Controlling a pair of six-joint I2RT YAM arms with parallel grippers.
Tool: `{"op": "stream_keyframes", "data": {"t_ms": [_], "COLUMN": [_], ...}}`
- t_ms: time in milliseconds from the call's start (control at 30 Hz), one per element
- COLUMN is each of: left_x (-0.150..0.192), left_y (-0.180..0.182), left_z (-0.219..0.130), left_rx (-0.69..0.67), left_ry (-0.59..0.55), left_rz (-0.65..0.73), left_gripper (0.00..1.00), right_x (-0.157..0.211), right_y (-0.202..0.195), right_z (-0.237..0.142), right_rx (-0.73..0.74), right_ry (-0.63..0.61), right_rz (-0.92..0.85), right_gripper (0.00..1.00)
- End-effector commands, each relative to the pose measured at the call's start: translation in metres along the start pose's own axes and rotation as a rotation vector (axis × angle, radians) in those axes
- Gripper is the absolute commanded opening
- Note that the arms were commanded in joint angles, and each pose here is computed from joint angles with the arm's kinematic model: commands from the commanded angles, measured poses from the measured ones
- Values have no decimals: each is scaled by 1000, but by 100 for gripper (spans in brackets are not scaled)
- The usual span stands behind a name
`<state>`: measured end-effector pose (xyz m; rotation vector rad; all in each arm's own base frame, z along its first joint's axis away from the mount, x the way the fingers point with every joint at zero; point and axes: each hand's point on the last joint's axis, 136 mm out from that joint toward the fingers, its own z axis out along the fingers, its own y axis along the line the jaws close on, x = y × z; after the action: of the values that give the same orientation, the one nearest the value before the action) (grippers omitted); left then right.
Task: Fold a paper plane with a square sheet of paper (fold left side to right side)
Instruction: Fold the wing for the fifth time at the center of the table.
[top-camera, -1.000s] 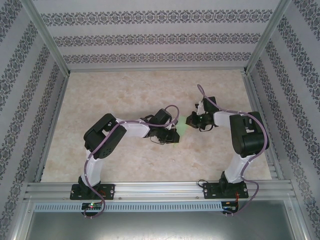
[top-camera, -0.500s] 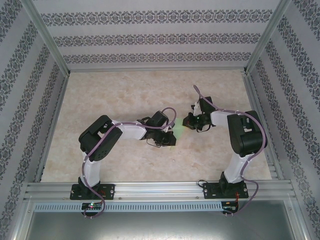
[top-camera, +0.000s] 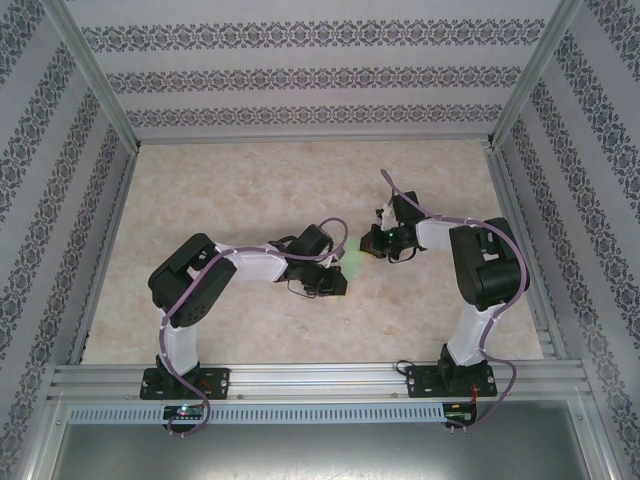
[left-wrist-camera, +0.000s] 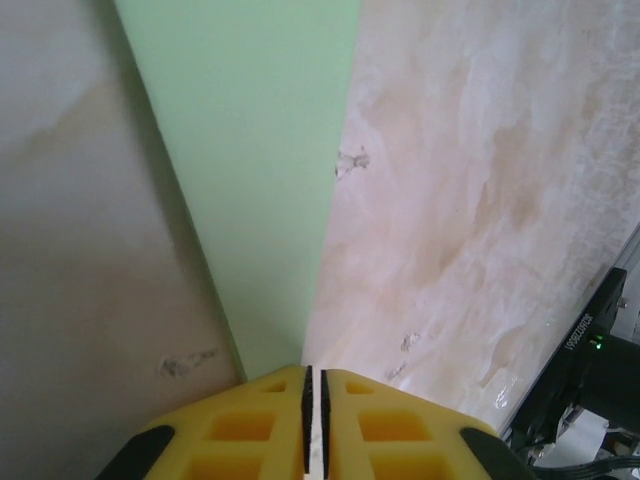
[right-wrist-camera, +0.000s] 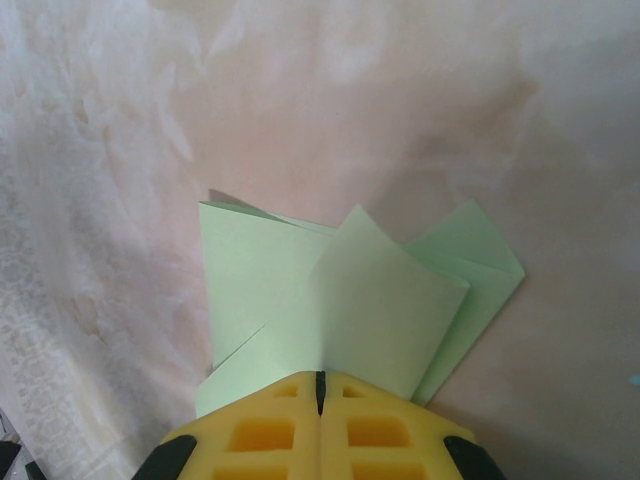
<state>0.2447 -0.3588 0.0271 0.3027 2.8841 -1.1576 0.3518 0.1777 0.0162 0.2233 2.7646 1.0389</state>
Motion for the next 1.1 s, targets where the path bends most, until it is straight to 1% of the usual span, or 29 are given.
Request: {"op": "stream_keyframes", "data": {"t_ms": [0, 133, 233, 500, 600, 700, 1067], "left_x": [11, -3, -2, 10, 12, 13, 14], "left_y": [-16, -35, -38, -24, -18, -10, 1], "left_z": [-14, -23, -19, 0, 3, 6, 14], "left_rx": [2, 33, 60, 74, 61, 38, 29], "left_ry": [41, 10, 28, 84, 94, 93, 80], "left_rz": [22, 49, 38, -2, -7, -16, -48], "left_gripper": [18, 20, 20, 20, 20, 20, 19], "right_x": [-1, -1, 0, 0, 1, 2, 2], "right_y": [-22, -21, -21, -22, -23, -23, -22], "right_z": [7, 7, 7, 7, 7, 7, 5], "right_rx": [93, 93, 95, 103, 106, 106, 112], "right_ry": [-6, -4, -2, 2, 6, 8, 7], "right_rz": [19, 19, 17, 14, 15, 14, 7], "right_gripper": [0, 0, 0, 0, 0, 0, 0]}}
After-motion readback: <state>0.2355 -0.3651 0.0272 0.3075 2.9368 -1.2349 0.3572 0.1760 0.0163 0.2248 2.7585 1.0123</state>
